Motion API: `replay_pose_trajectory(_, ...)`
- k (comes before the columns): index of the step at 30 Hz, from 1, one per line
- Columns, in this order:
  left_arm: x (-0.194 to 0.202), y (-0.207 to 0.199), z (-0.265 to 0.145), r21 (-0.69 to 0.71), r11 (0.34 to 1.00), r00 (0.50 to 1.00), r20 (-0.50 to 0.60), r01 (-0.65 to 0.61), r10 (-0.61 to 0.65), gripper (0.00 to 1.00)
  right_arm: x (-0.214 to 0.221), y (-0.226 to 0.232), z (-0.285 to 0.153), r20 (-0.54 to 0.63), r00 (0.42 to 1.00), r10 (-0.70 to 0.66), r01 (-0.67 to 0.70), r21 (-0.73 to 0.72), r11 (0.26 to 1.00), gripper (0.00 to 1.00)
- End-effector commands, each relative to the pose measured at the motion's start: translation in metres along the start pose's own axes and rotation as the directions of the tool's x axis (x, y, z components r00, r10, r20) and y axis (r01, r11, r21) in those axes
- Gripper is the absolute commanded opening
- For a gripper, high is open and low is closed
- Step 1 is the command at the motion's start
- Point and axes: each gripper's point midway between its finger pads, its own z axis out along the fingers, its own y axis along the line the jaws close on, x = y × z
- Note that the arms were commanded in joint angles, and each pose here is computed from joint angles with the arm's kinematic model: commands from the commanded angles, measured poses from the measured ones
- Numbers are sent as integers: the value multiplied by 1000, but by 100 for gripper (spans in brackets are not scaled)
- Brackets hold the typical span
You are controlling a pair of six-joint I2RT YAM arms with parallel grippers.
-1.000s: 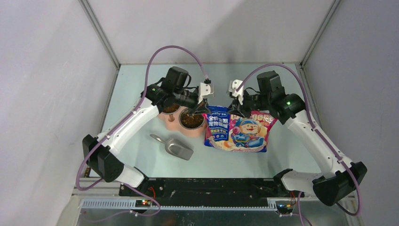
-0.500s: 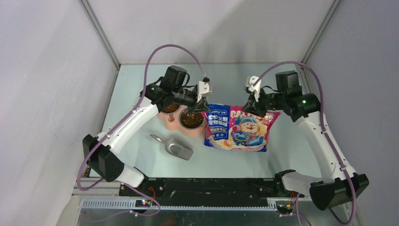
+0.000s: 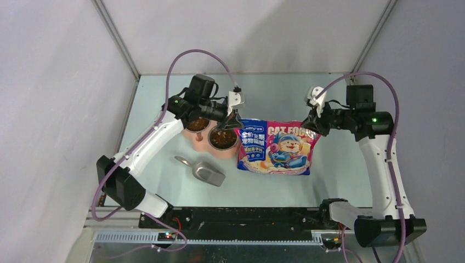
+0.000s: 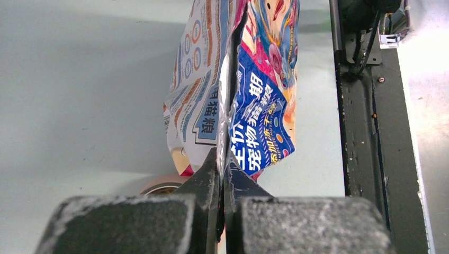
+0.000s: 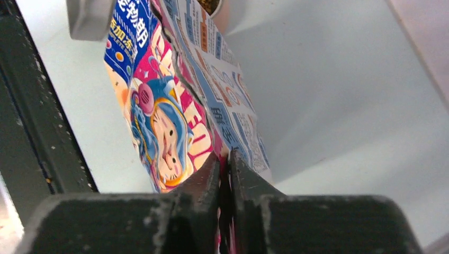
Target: Serve the pet food
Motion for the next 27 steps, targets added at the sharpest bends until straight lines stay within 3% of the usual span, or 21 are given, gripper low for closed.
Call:
replay_pose_trajectory(1, -8, 21, -19, -85, 996, 1000, -1, 18, -18, 0, -4, -30, -34, -68, 992, -106, 115, 145, 983, 1)
replay_pose_trajectory(3, -8, 23, -18, -82, 996, 1000, 0, 21, -21, 0, 2, -25, -40, -97, 993, -70, 82, 118, 990, 2)
replay_pose_trajectory(4, -9, 23, -18, -83, 996, 1000, 1, 18, -18, 0, 5, -28, -42, -110, 992, -58, 71, 125, 990, 17)
replay_pose_trajectory(5, -9, 24, -18, -83, 996, 1000, 2, 17, -17, 0, 6, -29, -46, -125, 990, -65, 81, 131, 988, 17)
replay_pose_trajectory(6, -10, 24, -18, -82, 996, 1000, 4, 16, -16, 0, 9, -31, -50, -134, 989, -64, 83, 138, 987, 4)
replay_pose_trajectory(9, -11, 24, -18, -78, 997, 1000, 9, 18, -17, 0, 12, -31, -60, -147, 985, -95, 115, 138, 984, 0)
replay_pose_trajectory(10, -11, 24, -17, -77, 997, 1000, 8, 18, -18, 0, 14, -33, -63, -155, 984, -89, 113, 153, 982, 15)
replay_pose_trajectory(11, -11, 24, -17, -77, 997, 1000, 7, 18, -18, 0, 17, -37, -65, -172, 981, -85, 115, 171, 979, 20)
replay_pose_trajectory(14, -11, 23, -17, -74, 997, 1000, 9, 18, -18, 0, 23, -37, -71, -195, 975, -110, 144, 167, 975, 0)
replay_pose_trajectory(16, -12, 23, -17, -72, 997, 1000, 11, 20, -20, 0, 27, -37, -72, -211, 973, -89, 127, 173, 977, 3)
replay_pose_trajectory(17, -12, 24, -17, -73, 997, 1000, 12, 20, -19, 0, 27, -39, -73, -214, 974, -79, 121, 187, 975, 17)
replay_pose_trajectory(18, -13, 24, -17, -74, 997, 1000, 13, 19, -18, 0, 29, -41, -74, -223, 971, -83, 127, 194, 973, 18)
replay_pose_trajectory(19, -14, 24, -17, -74, 997, 1000, 14, 18, -17, 0, 30, -40, -76, -228, 969, -95, 141, 194, 971, 5)
replay_pose_trajectory(20, -14, 24, -17, -74, 997, 1000, 15, 19, -18, 0, 33, -38, -75, -237, 965, -113, 158, 180, 971, 2)
replay_pose_trajectory(22, -15, 24, -18, -76, 997, 1000, 15, 17, -15, 0, 34, -37, -76, -242, 963, -120, 166, 179, 970, 0)
replay_pose_trajectory(23, -16, 25, -18, -76, 997, 1000, 14, 15, -14, 0, 34, -37, -76, -242, 963, -119, 166, 183, 969, 14)
replay_pose_trajectory(24, -16, 25, -18, -76, 997, 1000, 14, 15, -14, 0, 34, -38, -77, -245, 961, -127, 175, 187, 967, 16)
replay_pose_trajectory(25, -17, 25, -18, -76, 997, 1000, 16, 13, -12, 0, 34, -37, -78, -247, 959, -140, 187, 182, 965, 3)
replay_pose_trajectory(27, -19, 25, -19, -75, 997, 1000, 18, 13, -12, 0, 33, -34, -77, -245, 956, -162, 204, 158, 966, 0)
